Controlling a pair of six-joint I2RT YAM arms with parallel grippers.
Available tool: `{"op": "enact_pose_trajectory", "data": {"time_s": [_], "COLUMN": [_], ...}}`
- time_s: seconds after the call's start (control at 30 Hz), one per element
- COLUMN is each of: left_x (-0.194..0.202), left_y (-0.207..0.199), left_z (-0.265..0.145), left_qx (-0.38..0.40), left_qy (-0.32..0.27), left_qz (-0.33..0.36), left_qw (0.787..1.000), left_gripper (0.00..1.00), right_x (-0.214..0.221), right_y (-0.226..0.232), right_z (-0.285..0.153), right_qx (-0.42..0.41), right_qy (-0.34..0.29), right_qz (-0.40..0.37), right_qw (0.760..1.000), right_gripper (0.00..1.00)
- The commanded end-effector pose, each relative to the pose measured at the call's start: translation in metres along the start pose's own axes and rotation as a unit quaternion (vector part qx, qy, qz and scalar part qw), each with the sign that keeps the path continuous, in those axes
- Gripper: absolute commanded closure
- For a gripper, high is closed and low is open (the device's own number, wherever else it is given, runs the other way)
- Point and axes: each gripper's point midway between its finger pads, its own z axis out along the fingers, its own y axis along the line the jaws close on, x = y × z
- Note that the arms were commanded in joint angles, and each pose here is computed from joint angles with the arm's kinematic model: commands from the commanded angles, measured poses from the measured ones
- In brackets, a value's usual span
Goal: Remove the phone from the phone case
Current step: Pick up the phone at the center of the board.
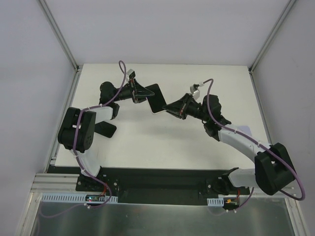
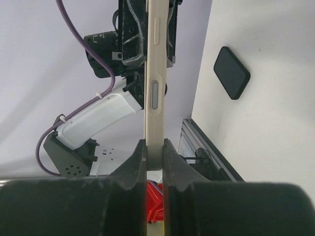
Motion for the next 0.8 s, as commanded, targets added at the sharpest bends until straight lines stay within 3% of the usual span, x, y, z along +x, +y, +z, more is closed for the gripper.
{"op": "enact_pose_trajectory", "data": {"time_s": [0.0,0.2,0.33,0.77], "left_x": [0.018,0.019,0.023,0.046], "left_y": [-0.028,-0.022,-0.021,-0.038], "left_z": [-0.003,-0.004,-0.006,-0.008], "left_qx": [0.030,0.016,0.007,-0.025], "left_qy": [0.022,0.021,0.021,0.037], "left_qz": [0.064,0.043,0.028,0.010], "left_qw": [0.997,0.999,0.999,0.999], "left_gripper": [1.00,1.00,1.00,1.00], "right_x": [0.018,0.055,0.071,0.089], "right_y": [0.091,0.138,0.146,0.119], "right_z": [-0.009,-0.028,-0.045,-0.051], "right_qx": [-0.183,-0.299,-0.344,-0.328], "right_qy": [0.053,0.131,0.168,0.229], "right_qz": [-0.132,-0.228,-0.262,-0.327], "right_qw": [0.973,0.918,0.886,0.856], "right_gripper": [0.99,0.99,0.99,0.99]}}
